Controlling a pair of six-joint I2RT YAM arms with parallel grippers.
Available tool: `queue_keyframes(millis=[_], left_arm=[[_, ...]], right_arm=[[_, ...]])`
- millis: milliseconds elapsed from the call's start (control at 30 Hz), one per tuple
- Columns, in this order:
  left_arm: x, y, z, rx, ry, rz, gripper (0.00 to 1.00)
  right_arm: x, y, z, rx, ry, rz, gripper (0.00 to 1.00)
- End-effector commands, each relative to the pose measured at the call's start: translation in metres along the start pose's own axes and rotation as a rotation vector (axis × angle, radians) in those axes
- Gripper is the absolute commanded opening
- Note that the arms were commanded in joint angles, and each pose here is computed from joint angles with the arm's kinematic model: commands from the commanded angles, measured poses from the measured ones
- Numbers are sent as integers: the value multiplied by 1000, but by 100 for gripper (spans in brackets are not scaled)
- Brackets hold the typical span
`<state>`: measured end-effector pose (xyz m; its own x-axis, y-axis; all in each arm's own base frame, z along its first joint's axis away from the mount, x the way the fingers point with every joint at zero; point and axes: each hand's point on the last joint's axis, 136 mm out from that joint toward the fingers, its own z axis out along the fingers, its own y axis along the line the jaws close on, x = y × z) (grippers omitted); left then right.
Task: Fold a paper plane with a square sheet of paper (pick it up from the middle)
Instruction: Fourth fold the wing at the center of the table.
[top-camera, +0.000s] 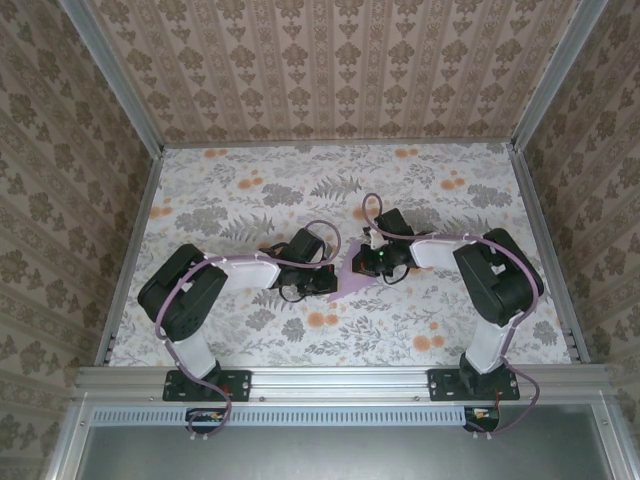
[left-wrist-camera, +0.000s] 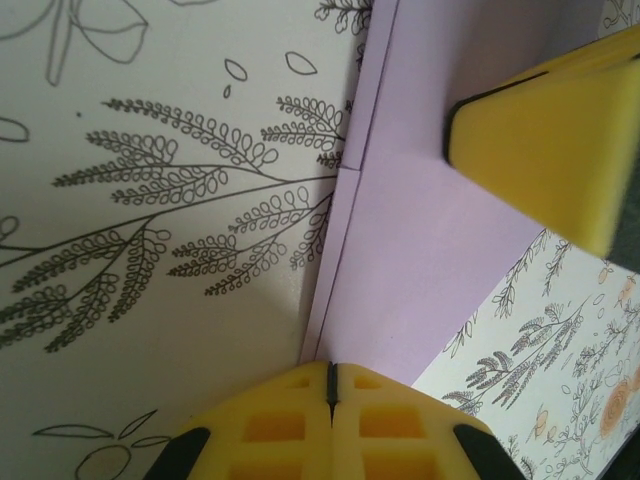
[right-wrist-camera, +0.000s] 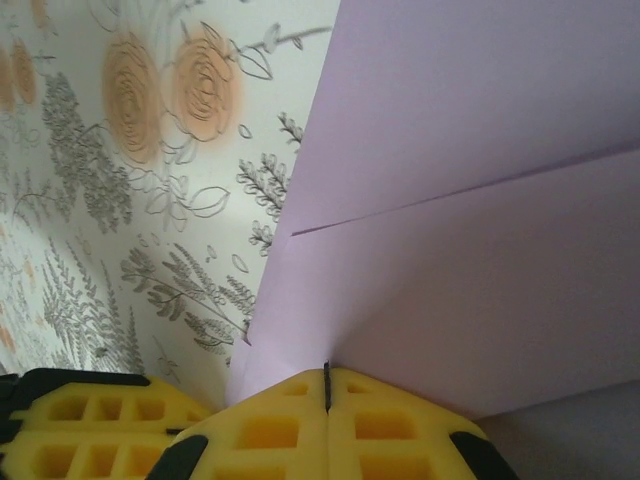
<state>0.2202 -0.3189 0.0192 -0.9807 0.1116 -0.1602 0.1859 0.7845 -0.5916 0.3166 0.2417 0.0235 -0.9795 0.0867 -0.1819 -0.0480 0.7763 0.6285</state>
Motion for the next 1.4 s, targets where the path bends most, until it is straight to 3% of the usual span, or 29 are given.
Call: queue_keyframes(millis=[0, 333, 600, 933, 1367], left_arm=[[27, 29, 5, -95, 73, -33, 0], [28, 30, 6, -102, 79, -32, 0], [34, 36, 5, -127, 104, -31, 0], [65, 68, 7, -214, 180, -57, 0], [63, 63, 5, -202, 173, -47, 0]], right_arm=[[1, 21, -14, -42, -22, -100, 0], [32, 23, 16, -31, 90, -119, 0], [32, 7, 27, -1, 131, -108, 0], [-32, -52, 0, 28, -11, 94, 0], [-92, -104, -35, 76, -185, 267, 0]])
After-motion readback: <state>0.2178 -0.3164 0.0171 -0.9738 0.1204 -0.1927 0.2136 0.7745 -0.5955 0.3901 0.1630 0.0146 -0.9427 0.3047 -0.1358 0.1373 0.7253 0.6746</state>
